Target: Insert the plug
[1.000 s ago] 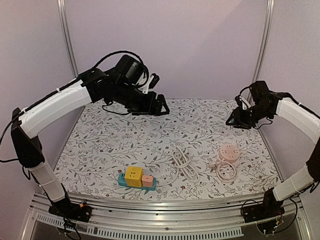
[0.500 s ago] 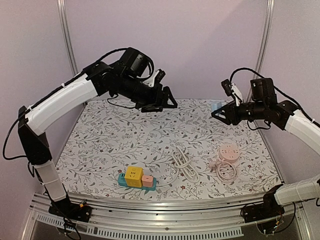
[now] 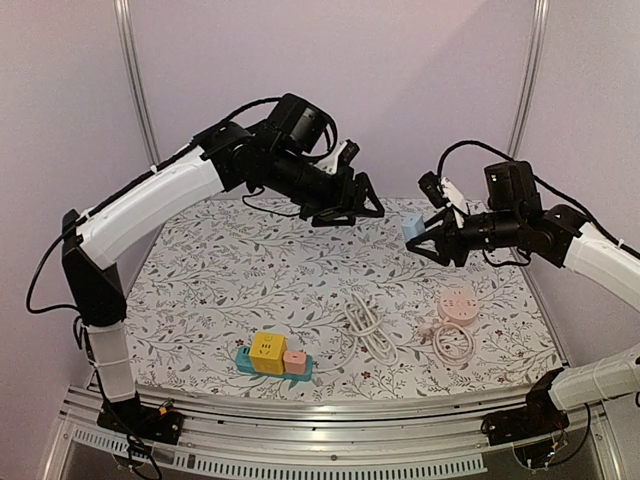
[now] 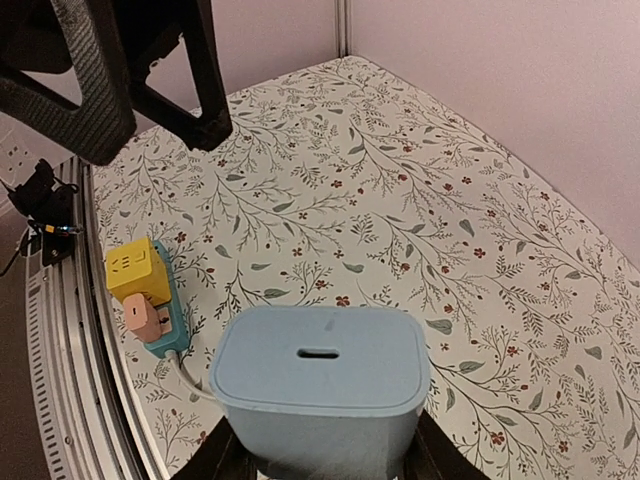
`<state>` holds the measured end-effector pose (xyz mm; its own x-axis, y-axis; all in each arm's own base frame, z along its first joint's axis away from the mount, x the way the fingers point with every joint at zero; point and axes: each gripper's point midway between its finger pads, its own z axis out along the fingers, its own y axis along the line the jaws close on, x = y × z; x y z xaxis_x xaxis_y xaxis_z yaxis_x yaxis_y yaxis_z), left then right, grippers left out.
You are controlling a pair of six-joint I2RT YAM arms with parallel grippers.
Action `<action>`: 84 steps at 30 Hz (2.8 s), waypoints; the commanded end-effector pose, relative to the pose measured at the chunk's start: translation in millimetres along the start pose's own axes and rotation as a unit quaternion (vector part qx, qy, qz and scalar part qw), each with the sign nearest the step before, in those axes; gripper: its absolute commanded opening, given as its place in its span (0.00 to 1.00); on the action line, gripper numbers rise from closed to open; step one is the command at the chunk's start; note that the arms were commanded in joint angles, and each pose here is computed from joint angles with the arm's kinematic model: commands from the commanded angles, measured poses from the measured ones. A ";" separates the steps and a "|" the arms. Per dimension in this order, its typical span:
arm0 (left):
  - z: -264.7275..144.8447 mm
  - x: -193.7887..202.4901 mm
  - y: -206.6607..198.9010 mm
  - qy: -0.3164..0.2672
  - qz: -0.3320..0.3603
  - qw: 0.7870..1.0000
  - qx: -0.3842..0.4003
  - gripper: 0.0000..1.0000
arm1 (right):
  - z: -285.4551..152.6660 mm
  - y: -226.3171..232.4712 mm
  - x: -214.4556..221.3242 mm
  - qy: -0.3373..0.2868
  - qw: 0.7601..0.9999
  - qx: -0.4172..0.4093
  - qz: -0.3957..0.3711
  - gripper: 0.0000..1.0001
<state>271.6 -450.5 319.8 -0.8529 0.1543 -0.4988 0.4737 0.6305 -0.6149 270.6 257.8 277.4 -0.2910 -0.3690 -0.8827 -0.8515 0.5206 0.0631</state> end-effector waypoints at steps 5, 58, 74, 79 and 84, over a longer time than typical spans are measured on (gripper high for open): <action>19.3 6.3 -26.9 0.016 0.011 0.999 0.029 0.67 | 13.5 21.4 -1.2 0.016 0.999 -0.029 -0.029 0.00; 53.5 41.2 -8.2 0.071 0.013 0.997 -0.001 0.11 | 26.0 37.7 -11.5 0.026 0.998 -0.010 -0.050 0.07; 63.6 54.1 -4.4 0.096 0.009 0.995 0.005 0.32 | 25.1 61.1 -14.8 0.021 0.997 -0.037 -0.065 0.03; 62.6 56.7 -3.4 0.099 0.007 0.995 0.007 0.35 | 25.8 64.7 -13.4 0.024 0.996 -0.040 -0.071 0.03; 62.3 56.3 -5.5 0.103 0.004 0.995 0.018 0.36 | 25.3 66.8 -11.8 0.026 0.996 -0.043 -0.080 0.02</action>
<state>239.3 -496.0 263.9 -0.8698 0.2964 -0.3943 0.4911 0.5964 -0.6349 234.4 302.0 248.8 -0.2683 -0.5370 -0.7998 -0.8964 0.4432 0.0031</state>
